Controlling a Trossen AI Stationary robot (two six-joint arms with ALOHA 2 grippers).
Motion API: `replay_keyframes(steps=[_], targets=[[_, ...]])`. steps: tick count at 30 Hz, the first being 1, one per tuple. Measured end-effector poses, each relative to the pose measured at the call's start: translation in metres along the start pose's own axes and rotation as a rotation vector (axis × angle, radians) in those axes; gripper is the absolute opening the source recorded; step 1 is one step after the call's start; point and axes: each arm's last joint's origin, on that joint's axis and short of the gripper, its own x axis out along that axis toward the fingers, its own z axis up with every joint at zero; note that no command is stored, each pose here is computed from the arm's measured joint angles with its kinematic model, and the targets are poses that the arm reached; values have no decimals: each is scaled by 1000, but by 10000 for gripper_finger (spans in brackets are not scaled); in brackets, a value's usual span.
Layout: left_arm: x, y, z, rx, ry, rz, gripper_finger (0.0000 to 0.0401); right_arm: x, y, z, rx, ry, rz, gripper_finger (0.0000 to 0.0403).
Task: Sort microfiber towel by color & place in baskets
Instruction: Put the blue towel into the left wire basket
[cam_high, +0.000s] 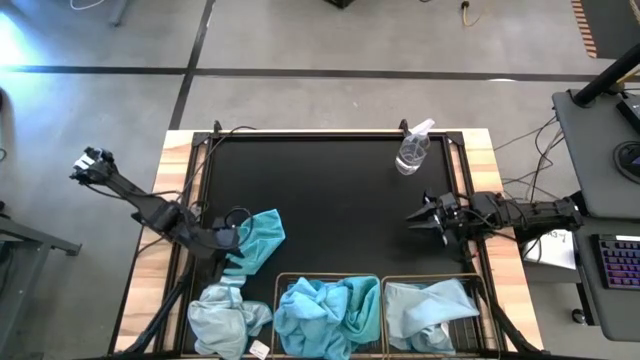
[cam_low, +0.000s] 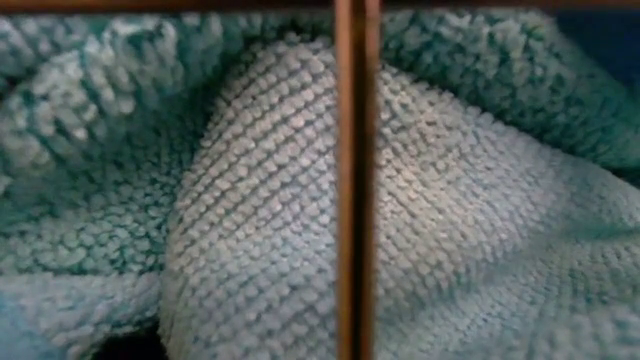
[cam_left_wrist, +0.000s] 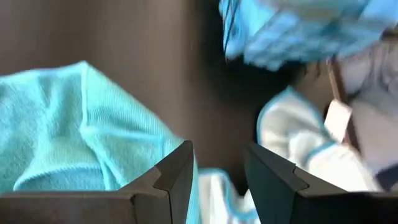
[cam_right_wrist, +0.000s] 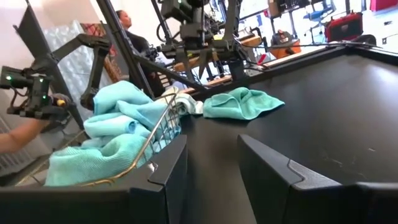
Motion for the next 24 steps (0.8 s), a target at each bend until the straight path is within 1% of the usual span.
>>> replay_keyframes(steps=[4, 7, 9, 11, 14, 16, 20, 24], targets=[[10, 6, -12, 28, 50, 15, 126, 0, 0, 0, -22, 1, -4, 134], [13, 9, -18, 0, 76, 22, 126, 0, 0, 0, -23, 0, -6, 134], [13, 7, -17, -25, 81, -13, 126, 0, 0, 0, -23, -2, -7, 134], [13, 4, -15, -17, 82, -80, 126, 0, 0, 0, -24, -3, -7, 134], [13, -3, -9, 70, 41, -198, 126, 0, 0, 0, -24, -4, -7, 134], [12, -5, -6, 131, 15, -237, 126, 0, 0, 0, -25, -4, -7, 134], [11, -5, -5, 220, -7, -250, 126, 0, 0, 0, -67, -5, -8, 134], [8, -2, -3, 275, -37, -242, 126, 0, 0, 0, -92, -5, -9, 134]])
